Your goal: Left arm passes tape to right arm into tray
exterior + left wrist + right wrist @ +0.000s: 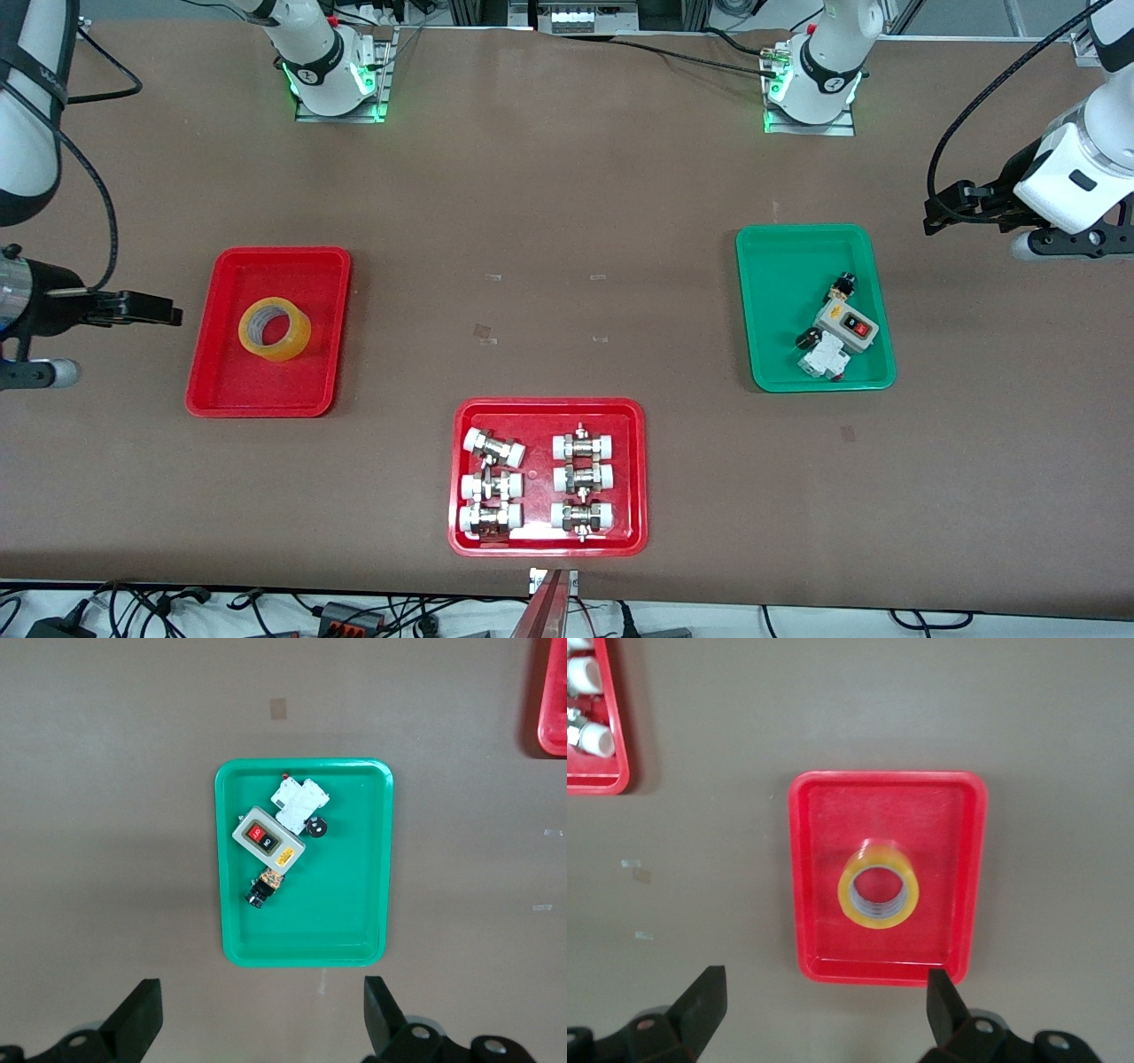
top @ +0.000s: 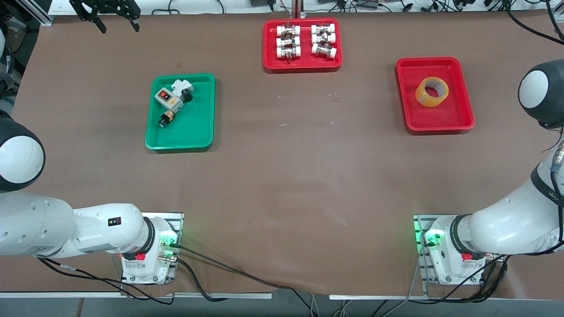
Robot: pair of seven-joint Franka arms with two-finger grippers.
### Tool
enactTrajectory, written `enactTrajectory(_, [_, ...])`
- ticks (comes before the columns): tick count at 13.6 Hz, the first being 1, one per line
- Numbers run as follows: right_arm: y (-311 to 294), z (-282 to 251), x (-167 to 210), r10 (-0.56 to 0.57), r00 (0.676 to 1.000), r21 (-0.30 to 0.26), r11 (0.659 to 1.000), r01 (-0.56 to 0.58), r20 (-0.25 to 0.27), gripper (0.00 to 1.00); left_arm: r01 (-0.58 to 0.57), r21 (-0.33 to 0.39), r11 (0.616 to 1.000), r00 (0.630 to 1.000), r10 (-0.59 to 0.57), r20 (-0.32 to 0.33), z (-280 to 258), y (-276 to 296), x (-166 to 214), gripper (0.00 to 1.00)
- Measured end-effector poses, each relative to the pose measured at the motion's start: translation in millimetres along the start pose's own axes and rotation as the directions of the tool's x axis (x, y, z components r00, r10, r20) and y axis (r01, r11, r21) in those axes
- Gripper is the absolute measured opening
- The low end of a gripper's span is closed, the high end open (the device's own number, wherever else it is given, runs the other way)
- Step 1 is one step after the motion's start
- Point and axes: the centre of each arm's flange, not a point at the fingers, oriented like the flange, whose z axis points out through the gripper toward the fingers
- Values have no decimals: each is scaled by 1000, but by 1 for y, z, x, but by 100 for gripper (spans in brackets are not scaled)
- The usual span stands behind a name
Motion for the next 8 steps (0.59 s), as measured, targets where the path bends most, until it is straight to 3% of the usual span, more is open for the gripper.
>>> enactTrajectory(3, [20, -14, -2, 38, 999, -20, 999, -39, -39, 100, 0, 0, 1000, 1000, 0, 0, 0, 0, 0, 100])
enactTrajectory(6, [26, -29, 1, 46, 988, -35, 998, -52, -146, 100, -1, 0, 1000, 1000, 1, 0, 0, 0, 0, 100])
enactTrajectory(8, [34, -37, -6, 41, 981, -39, 998, -49, -188, 100, -1, 0, 1000, 1000, 1, 0, 0, 0, 0, 100])
